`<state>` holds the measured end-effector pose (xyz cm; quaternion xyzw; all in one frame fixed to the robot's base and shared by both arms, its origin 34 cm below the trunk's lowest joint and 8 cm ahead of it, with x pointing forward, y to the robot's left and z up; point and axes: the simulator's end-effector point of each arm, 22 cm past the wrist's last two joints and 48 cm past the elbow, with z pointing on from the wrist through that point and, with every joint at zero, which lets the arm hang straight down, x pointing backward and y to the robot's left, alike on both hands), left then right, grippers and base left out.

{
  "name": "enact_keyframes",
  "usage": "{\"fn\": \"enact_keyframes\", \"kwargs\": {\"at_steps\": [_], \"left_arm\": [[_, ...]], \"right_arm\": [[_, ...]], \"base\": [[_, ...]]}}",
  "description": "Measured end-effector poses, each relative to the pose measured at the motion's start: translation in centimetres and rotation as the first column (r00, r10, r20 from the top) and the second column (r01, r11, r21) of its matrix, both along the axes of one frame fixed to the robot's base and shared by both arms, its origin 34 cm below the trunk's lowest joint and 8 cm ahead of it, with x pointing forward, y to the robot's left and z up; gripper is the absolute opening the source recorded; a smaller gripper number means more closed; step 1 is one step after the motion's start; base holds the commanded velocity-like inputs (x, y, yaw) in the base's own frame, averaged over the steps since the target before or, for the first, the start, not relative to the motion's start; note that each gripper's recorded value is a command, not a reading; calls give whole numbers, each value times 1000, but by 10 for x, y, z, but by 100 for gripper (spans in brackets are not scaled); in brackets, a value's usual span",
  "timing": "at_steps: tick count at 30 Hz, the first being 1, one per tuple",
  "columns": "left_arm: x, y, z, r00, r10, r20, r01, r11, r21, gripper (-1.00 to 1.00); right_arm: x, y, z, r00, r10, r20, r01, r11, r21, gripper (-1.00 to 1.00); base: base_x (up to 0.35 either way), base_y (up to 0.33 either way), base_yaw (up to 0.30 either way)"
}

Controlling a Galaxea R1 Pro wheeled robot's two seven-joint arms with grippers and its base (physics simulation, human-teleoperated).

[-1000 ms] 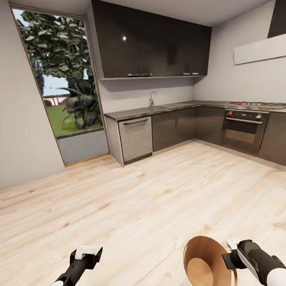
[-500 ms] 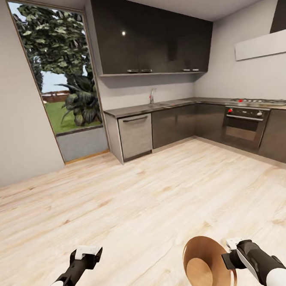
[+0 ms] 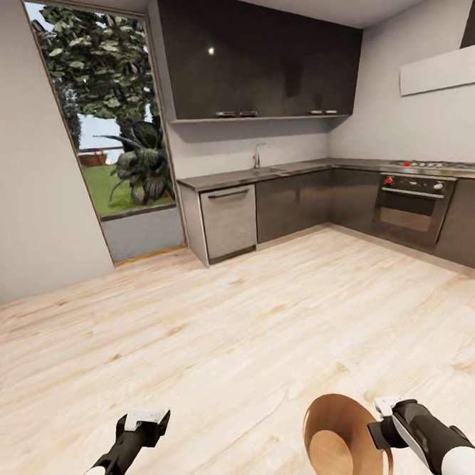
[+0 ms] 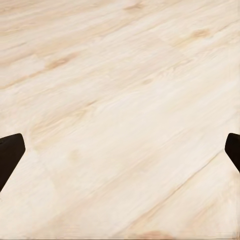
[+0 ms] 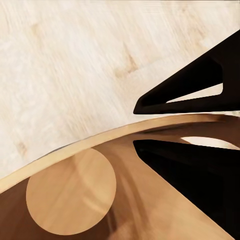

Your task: Put the three can of soda from the living room inside the tash can in the kitchen.

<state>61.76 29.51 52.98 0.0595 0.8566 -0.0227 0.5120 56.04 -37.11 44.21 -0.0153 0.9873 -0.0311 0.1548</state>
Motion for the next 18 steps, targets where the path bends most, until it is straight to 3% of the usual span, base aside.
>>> {"fn": "enact_keyframes", "kwargs": {"at_steps": [10,18], "left_arm": [[-1,-1,-4,1000,-2,-8,2,1000,1,100],[-2,0,-7,1000,-1,-13,0,1000,-5,100]], "right_arm": [[-3,1,-5,1000,-1,-10,1,1000,2,-100],[-4,-1,-6,1000,-4,-15,4,1000,2,-100]], "base": [[-128,-241,195],[-12,-54,69]]}}
